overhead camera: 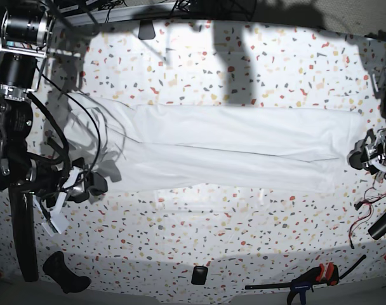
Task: Fold the T-shirt properly
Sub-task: 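Open both grippers and release the shirt ends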
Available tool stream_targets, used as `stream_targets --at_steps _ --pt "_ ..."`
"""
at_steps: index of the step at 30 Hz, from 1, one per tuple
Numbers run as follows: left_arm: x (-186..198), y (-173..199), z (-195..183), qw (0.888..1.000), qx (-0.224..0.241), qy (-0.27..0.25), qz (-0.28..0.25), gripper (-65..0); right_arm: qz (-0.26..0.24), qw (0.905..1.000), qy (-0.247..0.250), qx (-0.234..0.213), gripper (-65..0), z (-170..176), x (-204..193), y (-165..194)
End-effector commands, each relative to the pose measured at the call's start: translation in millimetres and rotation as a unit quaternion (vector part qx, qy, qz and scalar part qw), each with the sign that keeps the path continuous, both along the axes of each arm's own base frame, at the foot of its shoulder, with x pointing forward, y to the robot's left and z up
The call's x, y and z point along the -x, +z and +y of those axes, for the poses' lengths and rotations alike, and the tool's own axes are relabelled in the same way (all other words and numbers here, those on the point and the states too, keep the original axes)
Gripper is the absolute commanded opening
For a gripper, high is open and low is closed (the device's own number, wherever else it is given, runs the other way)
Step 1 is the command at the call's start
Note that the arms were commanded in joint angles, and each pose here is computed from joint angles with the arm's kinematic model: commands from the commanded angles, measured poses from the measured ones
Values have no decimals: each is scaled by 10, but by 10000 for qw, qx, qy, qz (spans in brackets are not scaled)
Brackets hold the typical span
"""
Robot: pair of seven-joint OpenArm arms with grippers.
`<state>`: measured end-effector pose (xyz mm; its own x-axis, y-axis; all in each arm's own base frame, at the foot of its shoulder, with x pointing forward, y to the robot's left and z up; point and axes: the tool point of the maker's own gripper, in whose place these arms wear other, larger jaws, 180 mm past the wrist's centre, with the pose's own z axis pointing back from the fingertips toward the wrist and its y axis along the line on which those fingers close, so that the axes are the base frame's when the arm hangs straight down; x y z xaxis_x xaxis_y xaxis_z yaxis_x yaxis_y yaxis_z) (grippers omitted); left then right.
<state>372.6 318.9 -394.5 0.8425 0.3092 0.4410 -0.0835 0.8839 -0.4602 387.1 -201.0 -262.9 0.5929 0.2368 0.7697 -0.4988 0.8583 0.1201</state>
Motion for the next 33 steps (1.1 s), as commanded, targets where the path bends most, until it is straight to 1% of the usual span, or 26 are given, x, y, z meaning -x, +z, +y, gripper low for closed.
stream_targets --at_steps 1,2,4,13,22,28,31,33 --pt "-138 221 115 9994 -93 39 -319 -323 -336 9994 40 -28 -310 -17 -78 214" --pt "-137 221 114 9994 -93 35 -319 -292 -336 9994 40 -28 -310 -17 -78 214" --pt "-132 223 105 9994 -95 -21 -331 -190 -336 9994 40 -28 -310 -17 -78 214" --pt "-164 271 60 9989 112 27 -454 -195 -338 9994 47 -44 -310 -12 -77 217" --pt "-165 272 56 9989 123 26 -455 -195 -338 9994 47 -44 -310 -12 -77 217" --pt "-132 198 158 9990 -289 -24 -345 -195 -338 9994 47 -44 -310 -12 -77 217" --pt "-162 220 166 9986 -297 11 -438 -195 -340 9994 46 -42 -310 -13 -78 218" --pt "-168 238 137 9982 -294 -128 -514 -195 -338 9994 46 -42 -310 -13 -77 217"
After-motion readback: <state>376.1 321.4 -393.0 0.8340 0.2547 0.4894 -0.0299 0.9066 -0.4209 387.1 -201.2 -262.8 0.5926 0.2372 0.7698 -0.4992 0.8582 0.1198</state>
